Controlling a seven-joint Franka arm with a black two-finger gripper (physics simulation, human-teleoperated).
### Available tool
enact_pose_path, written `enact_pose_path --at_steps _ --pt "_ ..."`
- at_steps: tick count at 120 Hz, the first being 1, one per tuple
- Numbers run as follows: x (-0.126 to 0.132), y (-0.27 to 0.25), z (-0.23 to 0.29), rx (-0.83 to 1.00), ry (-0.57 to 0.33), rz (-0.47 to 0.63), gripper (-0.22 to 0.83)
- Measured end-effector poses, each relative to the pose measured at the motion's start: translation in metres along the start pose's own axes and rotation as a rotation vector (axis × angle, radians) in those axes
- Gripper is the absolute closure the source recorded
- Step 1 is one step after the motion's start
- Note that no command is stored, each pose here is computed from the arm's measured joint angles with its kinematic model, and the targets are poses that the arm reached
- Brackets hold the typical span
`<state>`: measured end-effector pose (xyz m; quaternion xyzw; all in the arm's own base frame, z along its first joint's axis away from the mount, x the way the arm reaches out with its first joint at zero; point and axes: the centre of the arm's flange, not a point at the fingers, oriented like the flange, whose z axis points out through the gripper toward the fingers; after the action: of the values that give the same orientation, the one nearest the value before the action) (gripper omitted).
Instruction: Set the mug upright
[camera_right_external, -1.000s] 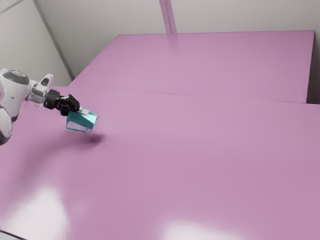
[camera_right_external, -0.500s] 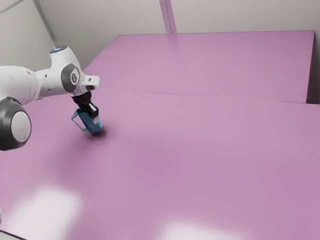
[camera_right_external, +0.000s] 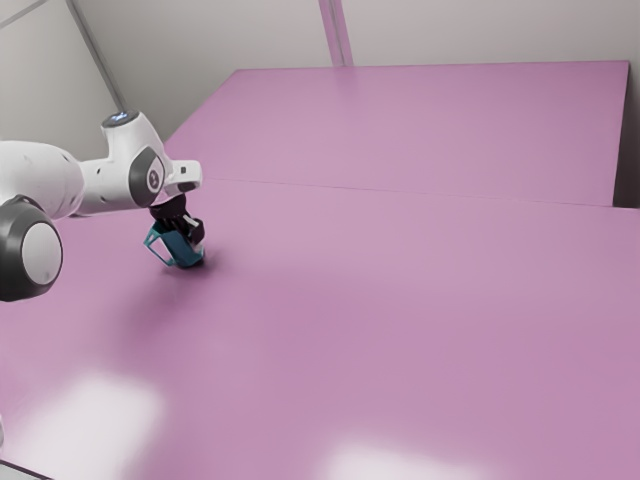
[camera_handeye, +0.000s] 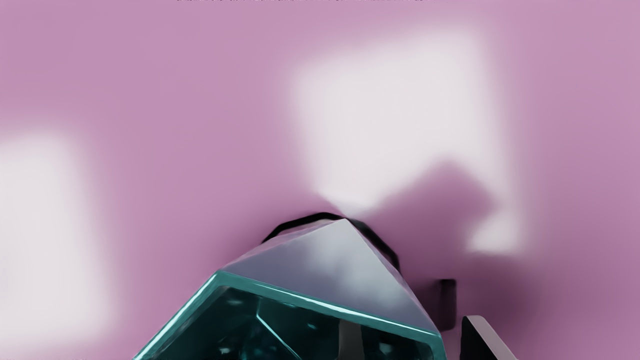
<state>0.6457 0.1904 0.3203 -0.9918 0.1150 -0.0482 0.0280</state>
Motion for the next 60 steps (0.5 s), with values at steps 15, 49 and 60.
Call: enact_pose_path --at_steps 15,49,60 --pt "0.004 -0.002 -0.015 0.012 0.027 -0.024 0.4" --pt "0.038 -0.001 -0.171 0.086 0.138 -0.026 0.32" --pt "0.033 0.034 -0.255 0.067 0.116 -0.017 0.22"
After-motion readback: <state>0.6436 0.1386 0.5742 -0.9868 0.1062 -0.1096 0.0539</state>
